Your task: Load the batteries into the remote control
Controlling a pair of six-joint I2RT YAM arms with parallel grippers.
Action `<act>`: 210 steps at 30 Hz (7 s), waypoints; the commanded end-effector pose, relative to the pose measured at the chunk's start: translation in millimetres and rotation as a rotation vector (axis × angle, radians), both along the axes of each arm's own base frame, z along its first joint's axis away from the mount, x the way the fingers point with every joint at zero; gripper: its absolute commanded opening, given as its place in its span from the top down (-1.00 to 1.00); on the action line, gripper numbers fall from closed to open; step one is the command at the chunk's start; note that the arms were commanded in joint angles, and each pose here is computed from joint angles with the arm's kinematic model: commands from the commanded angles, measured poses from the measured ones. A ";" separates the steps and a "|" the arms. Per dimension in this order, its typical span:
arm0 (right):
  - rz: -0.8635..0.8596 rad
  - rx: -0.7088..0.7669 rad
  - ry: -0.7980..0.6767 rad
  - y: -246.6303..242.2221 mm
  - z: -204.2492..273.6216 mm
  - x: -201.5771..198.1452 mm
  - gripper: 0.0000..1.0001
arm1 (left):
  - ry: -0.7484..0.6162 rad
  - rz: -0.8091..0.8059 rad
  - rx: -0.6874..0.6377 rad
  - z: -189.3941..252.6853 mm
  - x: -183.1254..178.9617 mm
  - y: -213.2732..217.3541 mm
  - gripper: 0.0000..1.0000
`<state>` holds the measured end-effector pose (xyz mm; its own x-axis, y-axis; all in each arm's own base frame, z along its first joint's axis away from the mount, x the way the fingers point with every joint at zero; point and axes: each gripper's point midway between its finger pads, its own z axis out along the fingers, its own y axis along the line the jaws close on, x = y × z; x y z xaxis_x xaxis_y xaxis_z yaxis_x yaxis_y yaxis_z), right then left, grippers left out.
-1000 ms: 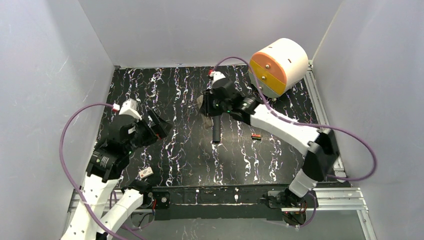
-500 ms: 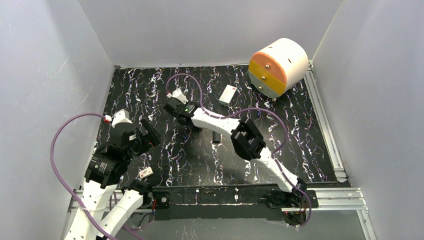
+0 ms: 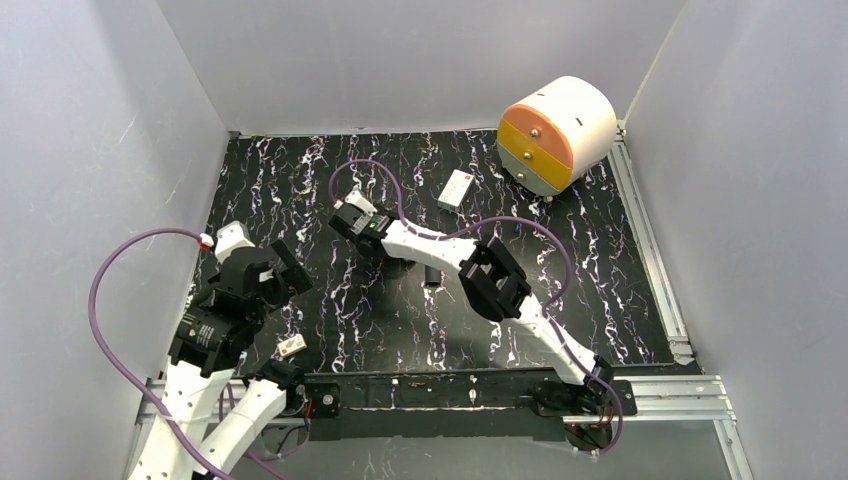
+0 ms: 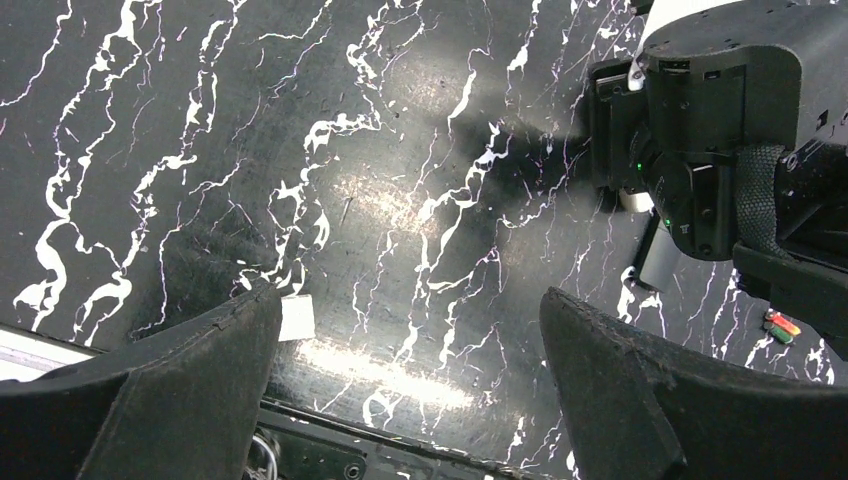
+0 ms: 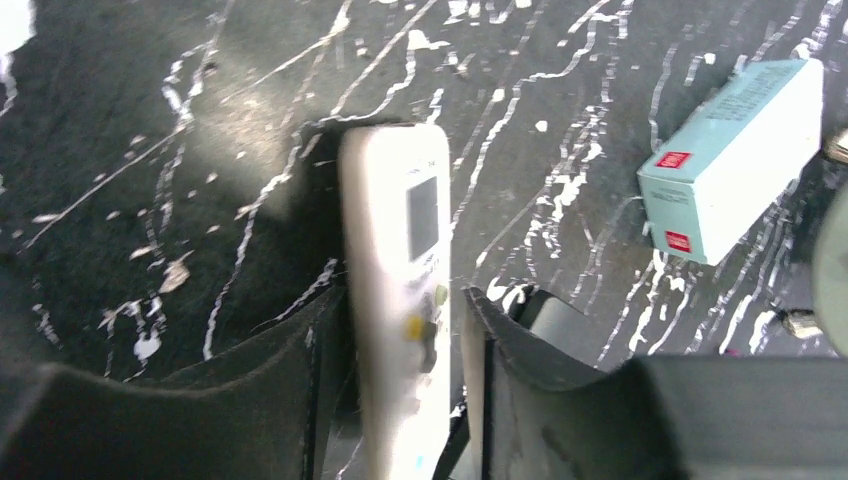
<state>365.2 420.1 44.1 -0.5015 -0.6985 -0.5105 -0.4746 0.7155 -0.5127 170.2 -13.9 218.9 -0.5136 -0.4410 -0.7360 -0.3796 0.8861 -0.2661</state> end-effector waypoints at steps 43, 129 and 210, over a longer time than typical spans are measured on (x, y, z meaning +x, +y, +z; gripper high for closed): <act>-0.431 0.359 0.426 -106.2 -19.6 -71.7 -0.13 | 0.023 -0.138 -0.160 -18.4 28.0 -50.0 -0.97; -0.097 2.132 0.407 -105.1 292.1 -166.4 -0.80 | -0.041 -1.052 -1.034 141.4 52.0 -259.0 1.00; -0.119 1.920 0.526 -91.2 275.8 -153.5 -0.18 | -0.116 -0.792 -1.124 101.3 93.2 -223.5 1.00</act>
